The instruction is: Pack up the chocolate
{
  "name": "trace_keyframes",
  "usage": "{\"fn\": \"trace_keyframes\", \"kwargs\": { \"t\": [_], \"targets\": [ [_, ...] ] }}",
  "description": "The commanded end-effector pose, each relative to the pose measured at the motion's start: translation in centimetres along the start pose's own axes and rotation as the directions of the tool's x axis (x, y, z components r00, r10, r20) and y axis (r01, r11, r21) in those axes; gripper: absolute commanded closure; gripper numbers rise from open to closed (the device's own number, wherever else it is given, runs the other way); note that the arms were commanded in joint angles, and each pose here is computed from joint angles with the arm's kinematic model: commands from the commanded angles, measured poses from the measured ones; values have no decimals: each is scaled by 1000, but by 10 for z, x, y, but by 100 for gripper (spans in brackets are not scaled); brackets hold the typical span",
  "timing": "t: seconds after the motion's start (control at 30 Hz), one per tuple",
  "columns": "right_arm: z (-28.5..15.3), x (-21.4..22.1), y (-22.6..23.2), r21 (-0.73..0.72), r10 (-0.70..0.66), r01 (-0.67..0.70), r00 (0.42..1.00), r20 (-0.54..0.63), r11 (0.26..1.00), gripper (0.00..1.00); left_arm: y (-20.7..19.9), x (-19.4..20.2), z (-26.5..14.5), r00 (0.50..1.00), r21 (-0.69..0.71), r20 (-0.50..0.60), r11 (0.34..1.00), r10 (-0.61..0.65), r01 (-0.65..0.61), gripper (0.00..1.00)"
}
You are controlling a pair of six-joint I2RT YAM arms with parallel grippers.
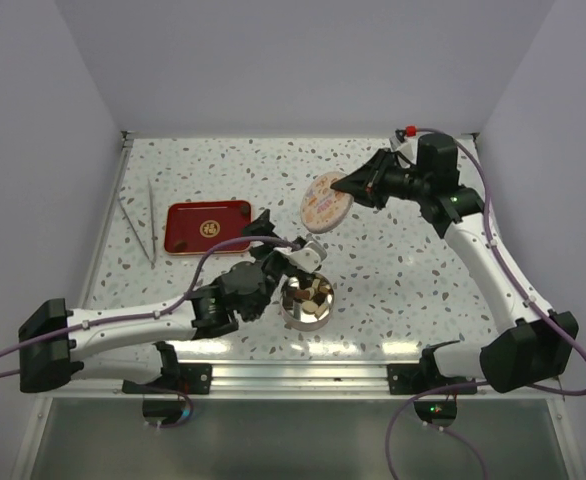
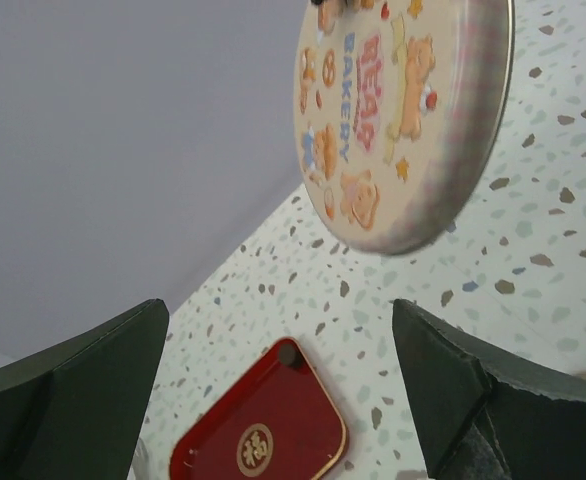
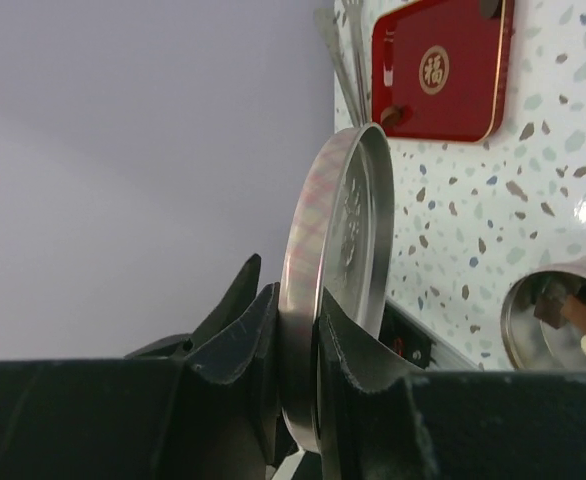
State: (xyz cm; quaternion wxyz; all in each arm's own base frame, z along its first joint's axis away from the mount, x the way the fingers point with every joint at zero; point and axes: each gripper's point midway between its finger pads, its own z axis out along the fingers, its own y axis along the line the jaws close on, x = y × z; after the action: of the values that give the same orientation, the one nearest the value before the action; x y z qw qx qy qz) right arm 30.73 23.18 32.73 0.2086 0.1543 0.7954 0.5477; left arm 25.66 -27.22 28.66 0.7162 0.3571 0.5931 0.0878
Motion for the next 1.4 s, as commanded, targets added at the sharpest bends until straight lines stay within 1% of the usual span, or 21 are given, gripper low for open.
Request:
{"fn": "trace_keyframes", "kwargs": {
  "t": [0.0, 0.17, 0.23, 0.27, 0.33, 0.43, 0.5, 0.53, 0.6, 0.63, 0.7, 0.73, 0.8, 0.83, 0.9, 0.93, 1.03, 1.1, 1.17, 1.27, 1.37],
  "targets": [
    [-2, -24, 16, -15, -106, 108, 990, 95, 994, 100, -4, 18, -18, 984, 30, -55, 984, -172, 173, 0],
    [0, -30, 11, -13, -110, 113, 986, 122, 994, 100, -10, 28, -39, 946, 102, -99, 943, -308, 318, 0],
    [1, -31, 6, -6, -110, 111, 986, 125, 994, 100, -22, 29, -48, 936, 185, -126, 919, -328, 347, 0],
    [2, -31, 4, -2, -105, 106, 986, 126, 994, 100, -28, 28, -51, 913, 206, -147, 891, -380, 404, 0],
    [2, -30, 0, 0, -104, 105, 987, 125, 994, 100, -45, 31, -61, 901, 286, -192, 856, -390, 431, 0],
    [1, -25, -8, 9, -98, 98, 989, 114, 995, 100, -71, 41, -74, 856, 351, -288, 784, -430, 512, 0],
    [-2, -19, -12, 15, -107, 106, 989, 104, 994, 100, -85, 48, -82, 803, 355, -360, 726, -475, 589, 0],
    [-2, -13, -23, 34, -99, 96, 991, 90, 995, 100, -92, 55, -87, 752, 323, -410, 689, -516, 649, 0],
    [-7, -2, -34, 54, -110, 107, 991, 72, 993, 100, -95, 59, -91, 694, 286, -450, 645, -562, 708, 0],
    [-7, 6, -51, 81, -94, 90, 994, 49, 993, 100, -95, 60, -94, 627, 241, -472, 593, -620, 768, 0],
    [-10, 19, -66, 96, -100, 99, 995, 9, 991, 100, -91, 67, -92, 532, 168, -506, 528, -678, 833, 0],
    [-11, 30, -80, 112, -86, 87, 996, -15, 990, 100, -91, 68, -93, 463, 137, -521, 466, -717, 874, 0],
    [-12, 41, -95, 122, -90, 96, 995, -50, 988, 100, -87, 69, -90, 369, 118, -538, 365, -758, 923, 0],
    [-13, 52, -110, 140, -70, 81, 994, -81, 987, 99, -85, 66, -89, 300, 104, -529, 290, -794, 951, 0],
    [-15, 62, -127, 172, -75, 95, 990, -116, 981, 99, -79, 61, -86, 223, 120, -524, 188, -822, 975, 0],
    [-16, 67, -135, 183, -71, 94, 989, -132, 978, 98, -75, 53, -81, 160, 129, -500, 109, -851, 986, 0],
    [-15, 74, -149, 190, -59, 88, 987, -150, 978, 99, -83, 44, -77, 68, 158, -562, -26, -824, 987, 0],
    [-13, 77, -155, 182, -52, 81, 986, -159, 980, 99, -92, 37, -76, 66, 182, -602, -57, -796, 982, 0],
    [-10, 81, -163, 177, -43, 73, 984, -170, 982, 99, -97, 37, -67, 72, 171, -619, -45, -783, 984, 0],
    [-8, 86, -171, 168, -43, 73, 983, -178, 983, 100, -95, 46, -60, 58, 113, -609, -14, -791, 993, 0],
    [-8, 90, -180, 166, -38, 69, 982, -183, 984, 100, -90, 63, -57, 48, 17, -593, 47, -804, 999, 0]
  ]
}}
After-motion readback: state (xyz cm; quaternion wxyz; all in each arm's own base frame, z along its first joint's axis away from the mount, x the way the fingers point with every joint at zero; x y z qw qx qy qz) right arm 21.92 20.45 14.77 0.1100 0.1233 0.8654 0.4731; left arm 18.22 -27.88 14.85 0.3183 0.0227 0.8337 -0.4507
